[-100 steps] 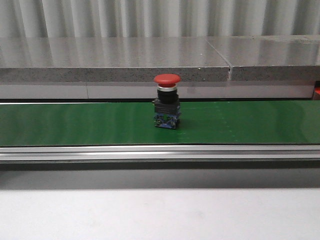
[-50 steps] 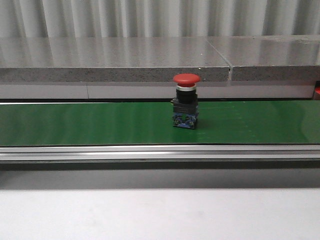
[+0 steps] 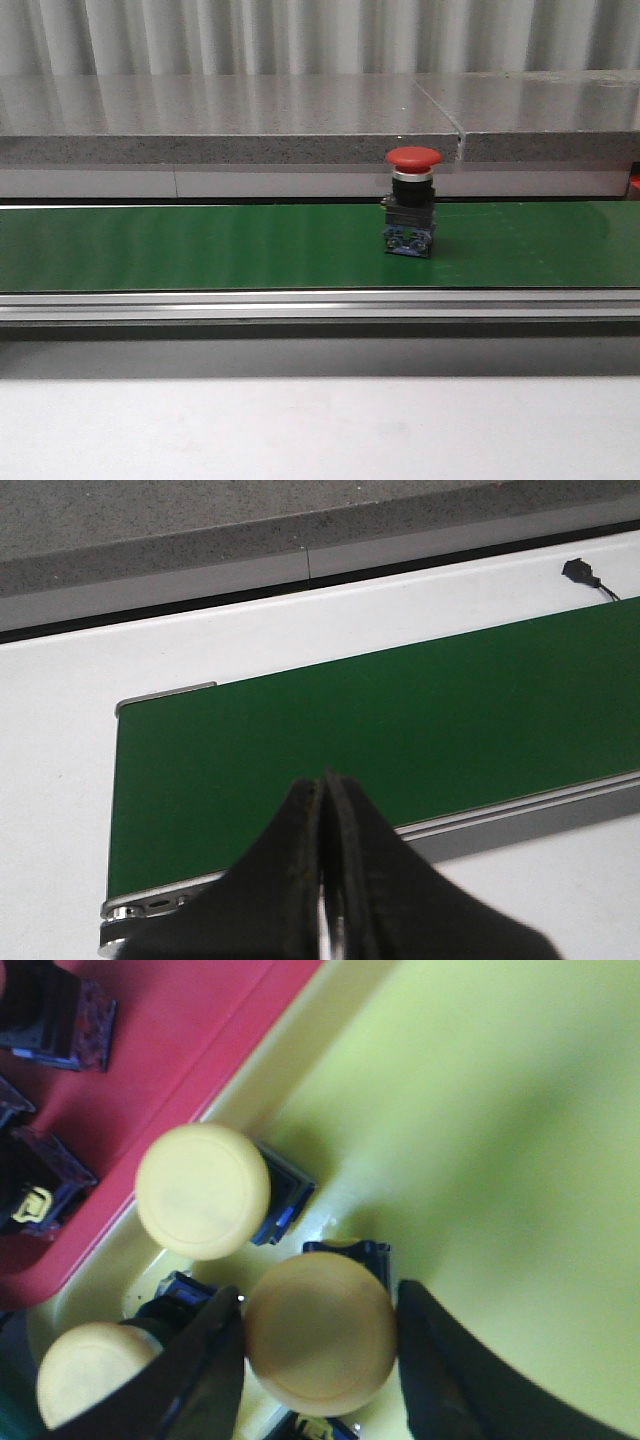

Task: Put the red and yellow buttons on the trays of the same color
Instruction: 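Carry the yellow button to the yellow tray and open the right gripper, then lower the right gripper onto the red button at the belt end and grasp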

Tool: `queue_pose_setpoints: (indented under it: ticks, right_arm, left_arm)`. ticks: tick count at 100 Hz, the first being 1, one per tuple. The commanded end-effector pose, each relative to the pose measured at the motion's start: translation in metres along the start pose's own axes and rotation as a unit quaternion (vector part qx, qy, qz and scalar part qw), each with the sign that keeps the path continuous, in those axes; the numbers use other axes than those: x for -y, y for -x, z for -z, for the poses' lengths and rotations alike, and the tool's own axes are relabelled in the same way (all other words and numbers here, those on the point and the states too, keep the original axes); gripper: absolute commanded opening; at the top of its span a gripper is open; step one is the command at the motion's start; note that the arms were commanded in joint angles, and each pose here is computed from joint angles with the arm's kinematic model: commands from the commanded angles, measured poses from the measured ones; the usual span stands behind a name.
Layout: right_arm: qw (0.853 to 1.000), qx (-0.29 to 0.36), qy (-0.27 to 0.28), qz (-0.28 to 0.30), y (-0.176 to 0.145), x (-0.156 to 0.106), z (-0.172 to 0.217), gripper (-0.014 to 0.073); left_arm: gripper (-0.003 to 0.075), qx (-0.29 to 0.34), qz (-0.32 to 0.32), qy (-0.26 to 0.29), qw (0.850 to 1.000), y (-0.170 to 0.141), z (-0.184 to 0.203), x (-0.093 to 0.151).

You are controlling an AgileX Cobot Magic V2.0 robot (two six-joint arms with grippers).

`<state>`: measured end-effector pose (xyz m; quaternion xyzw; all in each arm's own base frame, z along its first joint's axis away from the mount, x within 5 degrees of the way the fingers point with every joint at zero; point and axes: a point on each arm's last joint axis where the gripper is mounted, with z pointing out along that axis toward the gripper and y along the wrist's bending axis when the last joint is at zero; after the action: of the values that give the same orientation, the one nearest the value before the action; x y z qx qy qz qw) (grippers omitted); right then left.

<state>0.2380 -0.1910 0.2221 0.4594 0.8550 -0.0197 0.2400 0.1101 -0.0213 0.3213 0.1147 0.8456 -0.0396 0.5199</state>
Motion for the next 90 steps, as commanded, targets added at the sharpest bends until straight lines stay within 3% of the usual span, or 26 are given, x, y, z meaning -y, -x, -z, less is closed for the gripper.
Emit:
queue_pose_setpoints:
  ticks: [1,14,29,37,55,90]
  right_arm:
    - [1.000,0.027,0.009,-0.007,0.009,-0.001,0.004,0.0141]
    - [1.000,0.014,0.005,-0.008,0.007,0.000,-0.002,0.0191]
    - [1.000,0.015,0.006,-0.008,0.008,0.000,-0.002,0.0496]
    - [1.000,0.016,0.006,-0.008,0.008,0.000,-0.002,0.0575]
    - [1.000,0.027,0.010,-0.007,0.009,-0.001,0.007,0.0571]
    - [0.995,0.095,0.019,0.017,0.007,-0.003,0.067,0.0571]
  left_arm:
    - [-0.0020,0.047,0.002,0.002,0.999,0.014,0.005,0.000]
    - [-0.0020,0.047,0.002,0.002,0.999,0.014,0.005,0.000]
    - [-0.0020,0.047,0.002,0.002,0.999,0.014,0.005,0.000]
    - [-0.0020,0.047,0.002,0.002,0.999,0.014,0.005,0.000]
    - [-0.0020,0.047,0.002,0.002,0.999,0.014,0.005,0.000]
    - [-0.0020,0.047,0.002,0.002,0.999,0.014,0.005,0.000]
